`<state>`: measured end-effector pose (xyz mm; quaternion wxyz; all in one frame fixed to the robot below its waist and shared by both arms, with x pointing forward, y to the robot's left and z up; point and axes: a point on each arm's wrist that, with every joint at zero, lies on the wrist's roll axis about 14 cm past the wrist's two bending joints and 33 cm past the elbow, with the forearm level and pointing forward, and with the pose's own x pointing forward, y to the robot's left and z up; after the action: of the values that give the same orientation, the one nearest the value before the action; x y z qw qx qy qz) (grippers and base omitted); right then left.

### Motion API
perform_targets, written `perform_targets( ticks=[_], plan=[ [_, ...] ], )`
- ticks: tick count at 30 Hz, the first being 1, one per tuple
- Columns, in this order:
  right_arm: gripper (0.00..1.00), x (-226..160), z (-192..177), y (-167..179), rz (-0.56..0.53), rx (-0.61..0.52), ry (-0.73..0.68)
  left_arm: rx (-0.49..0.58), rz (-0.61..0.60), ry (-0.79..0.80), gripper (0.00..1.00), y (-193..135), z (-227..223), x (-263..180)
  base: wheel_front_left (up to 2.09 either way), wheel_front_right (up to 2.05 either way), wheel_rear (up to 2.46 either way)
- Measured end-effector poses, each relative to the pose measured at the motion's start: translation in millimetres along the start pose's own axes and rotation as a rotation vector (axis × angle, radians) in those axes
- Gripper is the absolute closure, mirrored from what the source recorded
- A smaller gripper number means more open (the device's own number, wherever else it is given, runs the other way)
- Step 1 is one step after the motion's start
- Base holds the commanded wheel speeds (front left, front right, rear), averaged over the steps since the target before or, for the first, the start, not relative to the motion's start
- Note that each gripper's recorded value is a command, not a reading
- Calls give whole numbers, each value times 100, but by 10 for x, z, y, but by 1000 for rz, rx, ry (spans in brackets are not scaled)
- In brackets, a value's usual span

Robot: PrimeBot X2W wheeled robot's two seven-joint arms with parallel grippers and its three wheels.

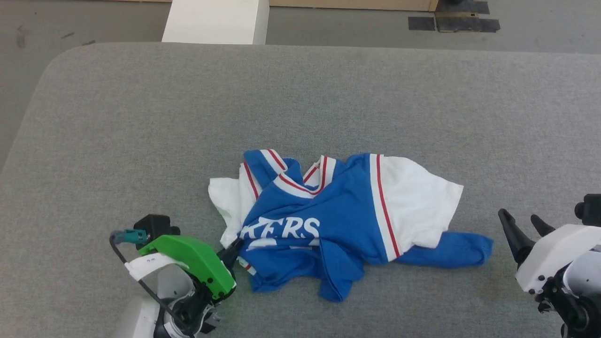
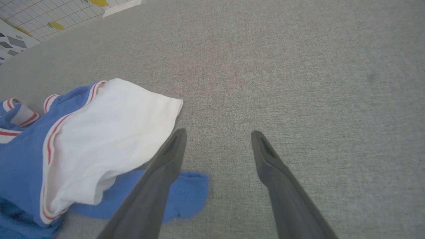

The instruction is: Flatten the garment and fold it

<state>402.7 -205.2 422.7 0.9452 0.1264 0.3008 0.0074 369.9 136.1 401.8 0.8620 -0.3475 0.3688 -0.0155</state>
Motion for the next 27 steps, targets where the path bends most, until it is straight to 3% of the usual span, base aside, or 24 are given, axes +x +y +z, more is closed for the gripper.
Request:
perform_targets(
  ticks=[6,8,13,18,27],
  plan=[
    [0,-35,8,19,6,-4,-4,12,-54,-169,0,-108,382,-131,0,0,0],
    [0,-60,19,25,8,-4,-9,46,-108,-301,0,-221,663,-261,0,0,0],
    [0,-120,42,6,4,0,-24,204,-91,-540,0,-174,1041,-532,0,0,0],
    [0,-156,43,-18,-2,2,-32,333,-60,-696,0,-115,1106,-666,0,0,0],
    [0,-36,115,141,48,-102,16,378,-44,-755,0,-68,1016,-587,0,0,0]
  ],
)
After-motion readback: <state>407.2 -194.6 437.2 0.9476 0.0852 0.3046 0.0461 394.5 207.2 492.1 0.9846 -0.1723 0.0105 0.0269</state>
